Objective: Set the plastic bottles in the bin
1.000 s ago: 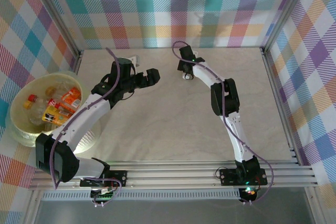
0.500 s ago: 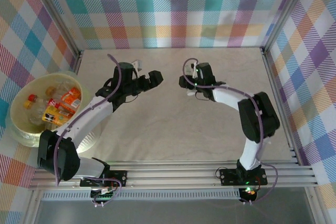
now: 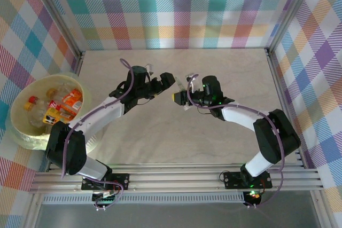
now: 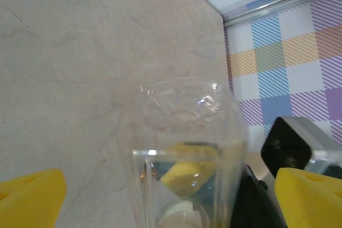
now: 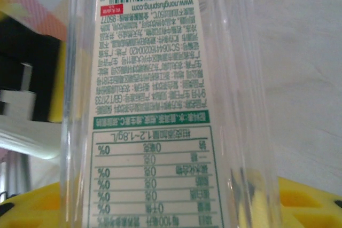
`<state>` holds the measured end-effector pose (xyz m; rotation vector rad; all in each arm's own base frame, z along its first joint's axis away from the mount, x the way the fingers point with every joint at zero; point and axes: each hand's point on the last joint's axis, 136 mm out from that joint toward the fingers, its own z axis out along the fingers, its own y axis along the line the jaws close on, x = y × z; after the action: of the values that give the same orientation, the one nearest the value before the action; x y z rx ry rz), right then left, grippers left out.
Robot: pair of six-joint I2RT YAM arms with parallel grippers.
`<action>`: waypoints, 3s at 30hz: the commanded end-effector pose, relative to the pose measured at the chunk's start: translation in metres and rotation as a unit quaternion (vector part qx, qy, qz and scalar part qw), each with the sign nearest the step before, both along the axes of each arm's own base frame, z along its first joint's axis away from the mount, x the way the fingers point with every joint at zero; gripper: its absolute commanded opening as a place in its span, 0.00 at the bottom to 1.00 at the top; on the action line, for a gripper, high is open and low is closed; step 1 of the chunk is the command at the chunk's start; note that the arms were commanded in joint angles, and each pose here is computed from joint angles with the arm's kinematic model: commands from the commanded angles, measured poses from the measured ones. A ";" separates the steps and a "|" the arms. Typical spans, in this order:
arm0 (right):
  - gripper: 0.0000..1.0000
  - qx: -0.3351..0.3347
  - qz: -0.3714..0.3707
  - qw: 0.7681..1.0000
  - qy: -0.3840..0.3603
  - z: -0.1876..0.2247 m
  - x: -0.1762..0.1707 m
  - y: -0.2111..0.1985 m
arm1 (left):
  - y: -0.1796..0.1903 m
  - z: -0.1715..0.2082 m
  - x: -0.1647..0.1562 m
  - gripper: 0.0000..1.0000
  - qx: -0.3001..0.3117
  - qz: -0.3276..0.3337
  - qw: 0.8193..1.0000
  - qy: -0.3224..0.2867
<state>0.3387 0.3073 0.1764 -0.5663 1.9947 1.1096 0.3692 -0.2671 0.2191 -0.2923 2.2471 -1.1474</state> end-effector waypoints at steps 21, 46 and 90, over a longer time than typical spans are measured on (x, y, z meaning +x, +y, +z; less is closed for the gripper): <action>0.44 0.029 0.152 0.988 -0.028 0.032 -0.046 0.039 | -0.005 0.005 -0.012 0.68 0.030 0.016 0.999 -0.038; 1.00 -0.011 0.097 0.992 -0.084 0.066 -0.037 0.021 | 0.080 0.045 -0.024 0.52 0.136 0.160 0.973 -0.099; 1.00 -0.078 -0.117 0.976 -0.164 0.097 0.028 -0.024 | 0.429 0.264 -0.208 0.55 0.604 0.557 0.570 -0.009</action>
<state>0.3647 0.2774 0.2579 -0.5505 1.8347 0.6329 0.1640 0.1517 0.4986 -0.8312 1.6027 1.0795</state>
